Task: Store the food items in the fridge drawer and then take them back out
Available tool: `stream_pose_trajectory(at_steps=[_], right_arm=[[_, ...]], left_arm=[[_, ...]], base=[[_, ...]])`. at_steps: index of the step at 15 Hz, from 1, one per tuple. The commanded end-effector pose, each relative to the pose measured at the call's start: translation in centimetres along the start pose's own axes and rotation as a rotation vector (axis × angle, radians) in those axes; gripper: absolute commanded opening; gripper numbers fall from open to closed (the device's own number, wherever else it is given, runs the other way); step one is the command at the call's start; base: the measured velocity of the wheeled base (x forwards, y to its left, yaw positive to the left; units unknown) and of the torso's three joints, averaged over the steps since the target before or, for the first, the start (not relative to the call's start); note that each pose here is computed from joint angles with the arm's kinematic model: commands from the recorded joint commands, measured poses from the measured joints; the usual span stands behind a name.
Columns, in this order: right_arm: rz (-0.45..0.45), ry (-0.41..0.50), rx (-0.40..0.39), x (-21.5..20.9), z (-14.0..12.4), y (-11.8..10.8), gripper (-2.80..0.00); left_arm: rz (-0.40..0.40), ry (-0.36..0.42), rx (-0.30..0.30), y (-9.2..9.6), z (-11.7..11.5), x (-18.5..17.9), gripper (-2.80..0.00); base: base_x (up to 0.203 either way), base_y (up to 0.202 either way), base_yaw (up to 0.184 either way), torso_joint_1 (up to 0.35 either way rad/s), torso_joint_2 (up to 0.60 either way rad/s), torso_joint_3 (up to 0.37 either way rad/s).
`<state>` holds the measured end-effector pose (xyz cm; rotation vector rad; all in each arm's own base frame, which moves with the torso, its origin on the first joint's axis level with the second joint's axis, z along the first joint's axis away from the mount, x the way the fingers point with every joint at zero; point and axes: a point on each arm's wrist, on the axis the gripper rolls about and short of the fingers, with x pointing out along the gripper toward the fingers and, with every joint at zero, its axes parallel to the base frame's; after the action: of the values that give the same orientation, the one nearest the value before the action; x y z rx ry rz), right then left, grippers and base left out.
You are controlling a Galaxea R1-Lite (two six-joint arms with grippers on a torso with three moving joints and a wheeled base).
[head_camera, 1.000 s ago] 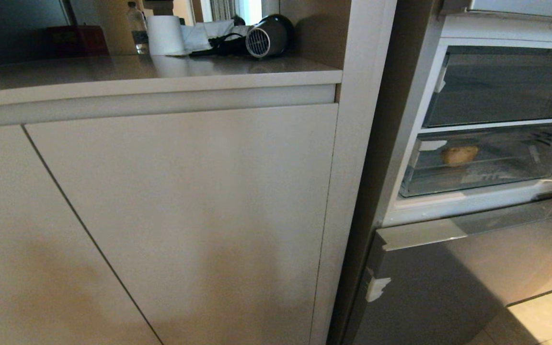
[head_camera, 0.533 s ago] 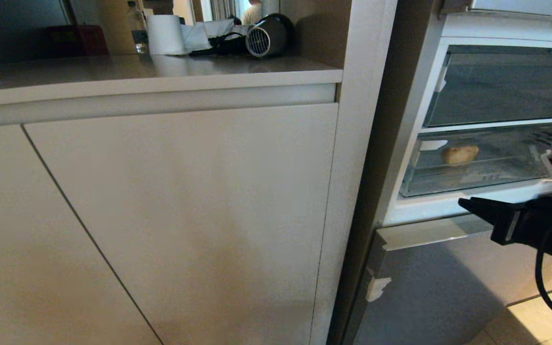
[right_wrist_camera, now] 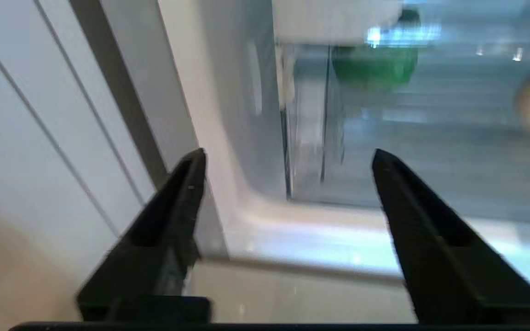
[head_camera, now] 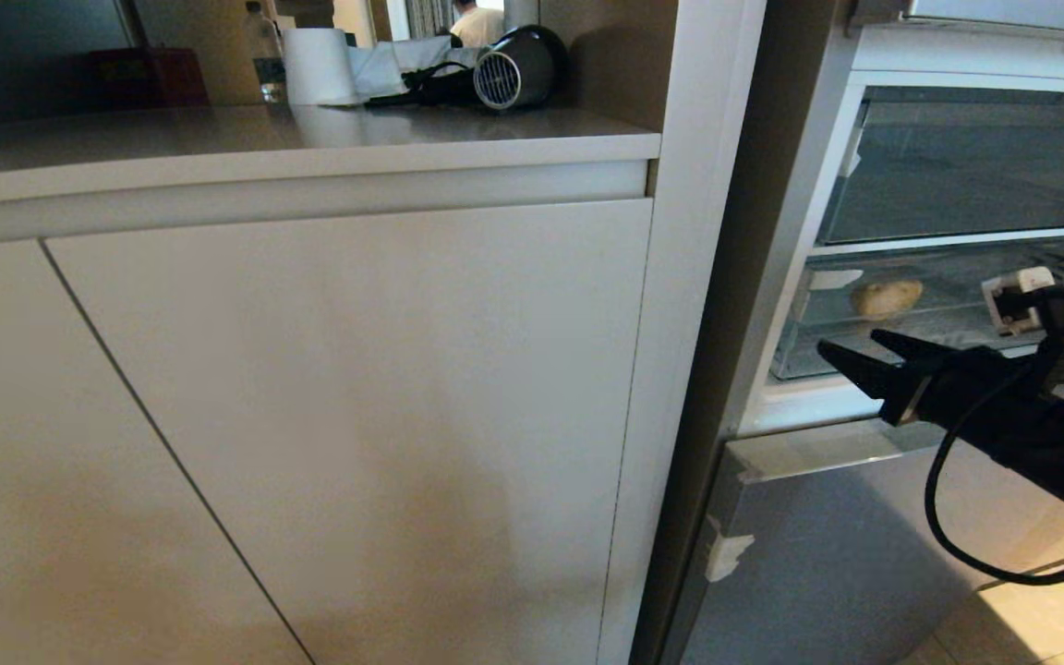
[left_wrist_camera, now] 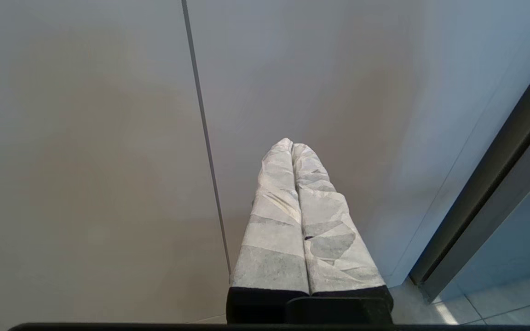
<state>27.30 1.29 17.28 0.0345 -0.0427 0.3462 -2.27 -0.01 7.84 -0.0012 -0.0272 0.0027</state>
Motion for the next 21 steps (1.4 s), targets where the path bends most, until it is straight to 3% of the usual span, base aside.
stream_pose_trajectory(at_steps=[1,7,12,21], right_arm=[[0.003,0.001,-0.003,0.7,-0.3,-0.2,0.0],[-0.013,-0.031,-0.015,1.9,0.4,-0.7,0.0],[-0.084,-0.04,-0.016,2.9,0.3,-1.1,0.0],[-0.086,-0.042,-0.015,4.6,0.6,-1.7,0.0]], left_arm=[[0.0,0.01,0.0,0.0,-0.3,0.1,-2.8],[0.0,0.01,0.0,0.0,-0.3,0.1,-2.8],[0.0,0.01,0.0,0.0,-0.3,0.1,-2.8],[0.0,0.01,0.0,0.0,-0.3,0.1,-2.8]], base=[[0.0,0.0,0.0,0.0,0.0,0.0],[0.0,0.0,0.0,0.0,0.0,0.0],[0.0,0.0,0.0,0.0,0.0,0.0],[0.0,0.0,0.0,0.0,0.0,0.0]])
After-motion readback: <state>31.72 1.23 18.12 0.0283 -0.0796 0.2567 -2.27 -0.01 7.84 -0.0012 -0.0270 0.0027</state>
